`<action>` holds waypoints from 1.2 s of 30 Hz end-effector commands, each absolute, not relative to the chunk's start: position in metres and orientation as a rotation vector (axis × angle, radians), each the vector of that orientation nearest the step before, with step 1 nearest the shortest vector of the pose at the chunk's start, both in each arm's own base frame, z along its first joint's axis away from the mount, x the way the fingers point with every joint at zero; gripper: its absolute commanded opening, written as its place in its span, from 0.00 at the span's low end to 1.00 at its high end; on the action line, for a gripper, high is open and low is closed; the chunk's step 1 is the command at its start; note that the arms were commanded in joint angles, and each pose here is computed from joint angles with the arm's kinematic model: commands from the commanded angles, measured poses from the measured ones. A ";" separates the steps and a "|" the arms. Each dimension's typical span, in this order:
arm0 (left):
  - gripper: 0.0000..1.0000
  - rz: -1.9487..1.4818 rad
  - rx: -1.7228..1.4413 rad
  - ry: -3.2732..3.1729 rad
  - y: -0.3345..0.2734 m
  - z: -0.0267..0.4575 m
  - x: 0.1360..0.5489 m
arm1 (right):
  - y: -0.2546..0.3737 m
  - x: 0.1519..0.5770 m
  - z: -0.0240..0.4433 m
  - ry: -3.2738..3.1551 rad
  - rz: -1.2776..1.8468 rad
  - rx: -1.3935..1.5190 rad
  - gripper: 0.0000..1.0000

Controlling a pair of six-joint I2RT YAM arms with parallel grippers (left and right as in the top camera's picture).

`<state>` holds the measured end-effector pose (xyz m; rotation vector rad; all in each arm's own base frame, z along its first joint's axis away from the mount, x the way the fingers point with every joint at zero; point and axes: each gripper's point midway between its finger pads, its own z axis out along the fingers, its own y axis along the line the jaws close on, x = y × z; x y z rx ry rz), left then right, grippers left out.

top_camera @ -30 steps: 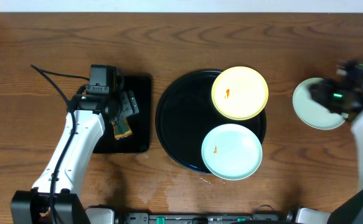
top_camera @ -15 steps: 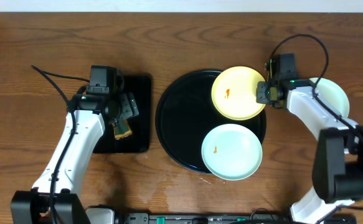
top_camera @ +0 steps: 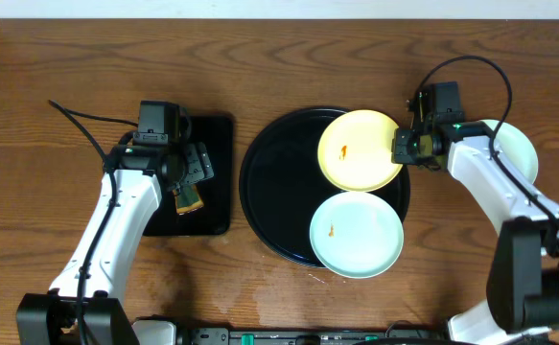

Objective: Clean dirty plates on tray and stack at the side
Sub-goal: 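Grip the yellow plate rim with the right gripper and pull it center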

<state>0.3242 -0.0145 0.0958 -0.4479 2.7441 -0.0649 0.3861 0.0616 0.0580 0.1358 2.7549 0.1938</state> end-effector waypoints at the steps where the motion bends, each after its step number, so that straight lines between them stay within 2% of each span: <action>1: 0.87 -0.062 -0.447 2.745 -0.014 0.096 0.324 | 0.088 0.375 0.065 2.770 0.320 0.284 0.01; 5: 0.87 -0.062 -0.447 2.745 -0.014 0.096 0.324 | 0.109 0.367 0.050 2.816 0.304 0.222 0.01; 12: 0.87 -0.062 -0.447 2.745 -0.014 0.096 0.324 | 0.113 0.367 0.012 2.852 0.144 0.309 0.01; 14: 0.87 -0.062 -0.447 2.745 -0.014 0.096 0.324 | 0.113 0.367 0.007 2.858 0.139 0.309 0.04; 21: 0.87 -0.062 -0.447 2.744 -0.014 0.096 0.324 | 0.119 0.392 0.014 2.763 0.169 0.168 0.06; 23: 0.87 -0.062 -0.447 2.744 -0.014 0.096 0.324 | 0.120 0.395 0.016 2.751 0.175 0.169 0.09; 28: 0.87 -0.062 -0.447 2.745 -0.014 0.096 0.324 | 0.126 0.392 0.015 2.766 0.224 0.158 0.09; 31: 0.87 -0.062 -0.447 2.745 -0.014 0.096 0.324 | 0.127 0.388 0.012 2.776 0.219 0.103 0.17; 34: 0.87 -0.062 -0.447 2.745 -0.014 0.096 0.324 | 0.125 0.390 0.009 2.763 0.175 -0.081 0.37; 35: 0.87 -0.062 -0.447 2.745 -0.014 0.096 0.324 | 0.123 0.392 0.007 2.755 0.148 -0.119 0.38; 36: 0.87 -0.062 -0.446 2.745 -0.014 0.096 0.324 | 0.121 0.394 0.005 2.749 0.137 -0.135 0.34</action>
